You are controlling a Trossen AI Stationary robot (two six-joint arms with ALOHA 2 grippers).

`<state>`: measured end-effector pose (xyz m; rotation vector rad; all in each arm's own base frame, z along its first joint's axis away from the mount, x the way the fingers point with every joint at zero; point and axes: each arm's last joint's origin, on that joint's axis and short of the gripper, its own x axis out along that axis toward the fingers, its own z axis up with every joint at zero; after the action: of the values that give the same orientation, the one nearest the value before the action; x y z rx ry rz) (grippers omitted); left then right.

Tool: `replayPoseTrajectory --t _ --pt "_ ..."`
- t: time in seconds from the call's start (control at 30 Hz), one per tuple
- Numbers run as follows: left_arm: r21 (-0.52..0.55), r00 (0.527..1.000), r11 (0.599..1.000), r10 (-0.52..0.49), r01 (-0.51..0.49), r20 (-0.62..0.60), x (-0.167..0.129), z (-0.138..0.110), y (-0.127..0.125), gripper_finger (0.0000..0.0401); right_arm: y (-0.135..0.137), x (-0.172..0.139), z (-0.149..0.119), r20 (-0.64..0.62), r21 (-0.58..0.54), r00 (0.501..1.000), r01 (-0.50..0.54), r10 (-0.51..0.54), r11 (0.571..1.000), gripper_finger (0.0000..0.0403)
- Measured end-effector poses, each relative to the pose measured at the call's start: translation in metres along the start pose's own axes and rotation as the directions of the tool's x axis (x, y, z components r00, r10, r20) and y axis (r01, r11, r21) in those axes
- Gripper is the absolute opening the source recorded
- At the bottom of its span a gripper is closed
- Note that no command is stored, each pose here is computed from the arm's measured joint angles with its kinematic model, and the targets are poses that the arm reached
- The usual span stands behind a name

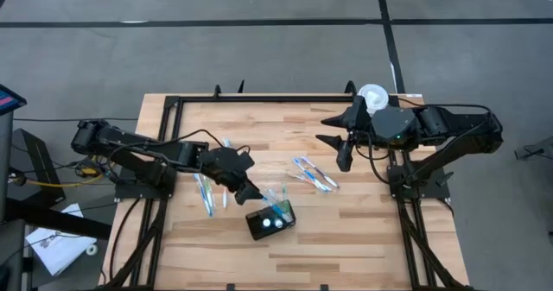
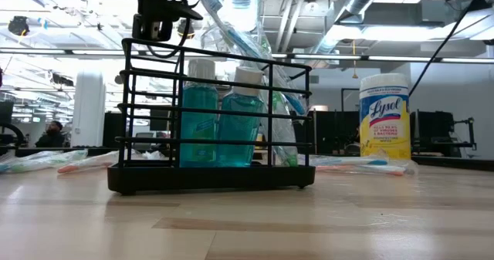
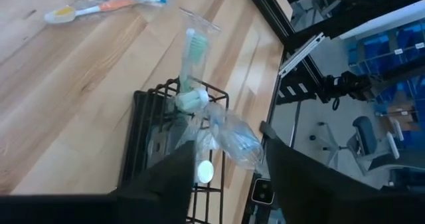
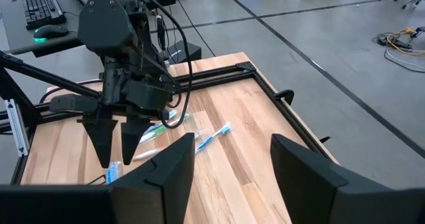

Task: Pick & Place toothbrushing station
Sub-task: Put the blue toothbrush into the mesh organizer

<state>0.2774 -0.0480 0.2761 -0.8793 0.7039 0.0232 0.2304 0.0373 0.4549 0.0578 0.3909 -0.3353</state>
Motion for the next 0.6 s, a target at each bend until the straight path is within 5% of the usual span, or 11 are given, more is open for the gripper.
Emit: replayPoseTrajectory --t 0.4,0.6 --pt "0.035 0.999 0.999 -0.021 0.022 -0.027 0.0 -0.0007 -0.0006 0.0014 0.0 0.0 0.0 0.0 0.0 1.0 -0.001 0.001 1.0 0.018" --pt "0.053 1.0 0.998 -0.017 0.018 -0.019 -0.0003 0.0011 0.0007 0.0004 0.0008 0.0 -0.0002 -0.007 0.0 1.0 -0.029 0.029 1.0 0.0181"
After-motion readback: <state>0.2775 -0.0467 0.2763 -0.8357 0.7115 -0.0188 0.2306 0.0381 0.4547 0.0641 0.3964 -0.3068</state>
